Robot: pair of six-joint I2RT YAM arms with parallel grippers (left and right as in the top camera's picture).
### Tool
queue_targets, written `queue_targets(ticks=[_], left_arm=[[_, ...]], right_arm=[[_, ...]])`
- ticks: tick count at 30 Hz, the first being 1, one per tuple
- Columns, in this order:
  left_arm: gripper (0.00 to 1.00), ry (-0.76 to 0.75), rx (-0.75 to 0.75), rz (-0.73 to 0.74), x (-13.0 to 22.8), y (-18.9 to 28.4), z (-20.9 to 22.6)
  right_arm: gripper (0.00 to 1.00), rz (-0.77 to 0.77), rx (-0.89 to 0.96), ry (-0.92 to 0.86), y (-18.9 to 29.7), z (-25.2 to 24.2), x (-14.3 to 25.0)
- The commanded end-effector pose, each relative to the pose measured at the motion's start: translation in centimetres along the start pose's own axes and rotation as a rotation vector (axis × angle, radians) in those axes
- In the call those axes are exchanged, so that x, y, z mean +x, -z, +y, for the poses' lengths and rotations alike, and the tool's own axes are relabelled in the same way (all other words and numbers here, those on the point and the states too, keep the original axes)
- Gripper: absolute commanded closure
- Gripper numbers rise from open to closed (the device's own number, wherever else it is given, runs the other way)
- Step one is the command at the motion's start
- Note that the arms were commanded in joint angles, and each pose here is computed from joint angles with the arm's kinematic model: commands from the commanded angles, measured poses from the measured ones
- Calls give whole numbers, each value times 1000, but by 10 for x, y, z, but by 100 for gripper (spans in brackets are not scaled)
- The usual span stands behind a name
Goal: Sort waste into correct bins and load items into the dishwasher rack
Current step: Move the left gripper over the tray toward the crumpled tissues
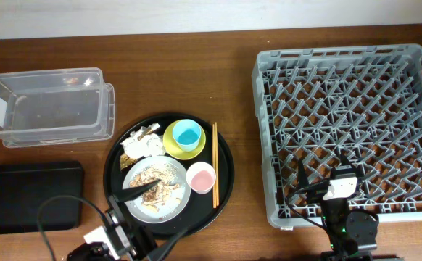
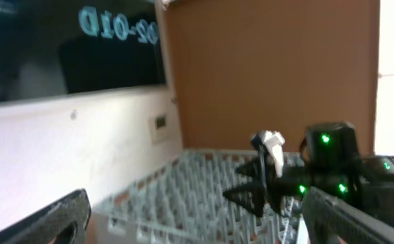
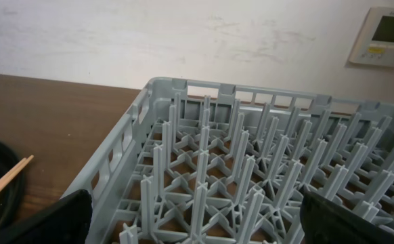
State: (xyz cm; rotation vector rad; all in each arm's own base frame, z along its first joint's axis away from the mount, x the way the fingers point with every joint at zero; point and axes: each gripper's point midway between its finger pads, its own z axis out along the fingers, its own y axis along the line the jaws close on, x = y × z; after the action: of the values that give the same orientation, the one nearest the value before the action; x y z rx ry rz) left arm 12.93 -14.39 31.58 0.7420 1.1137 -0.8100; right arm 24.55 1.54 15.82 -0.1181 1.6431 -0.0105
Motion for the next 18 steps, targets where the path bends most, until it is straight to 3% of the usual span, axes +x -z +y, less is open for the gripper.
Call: queue_targets(ticks=[1, 5, 11, 13, 18], left_arm=[[1, -73, -79, -17, -41, -9, 15], [1, -70, -96, 48, -74, -30, 38], [1, 180, -156, 401, -52, -54, 93], [1, 270, -162, 460, -49, -61, 106], [1, 326, -153, 492, -38, -74, 127]], right_arm=[[2, 4, 16, -2, 0, -3, 3], [2, 4, 16, -2, 0, -3, 3], [2, 4, 16, -2, 0, -3, 3], [1, 4, 16, -2, 0, -3, 3], [2, 4, 16, -2, 0, -3, 3]])
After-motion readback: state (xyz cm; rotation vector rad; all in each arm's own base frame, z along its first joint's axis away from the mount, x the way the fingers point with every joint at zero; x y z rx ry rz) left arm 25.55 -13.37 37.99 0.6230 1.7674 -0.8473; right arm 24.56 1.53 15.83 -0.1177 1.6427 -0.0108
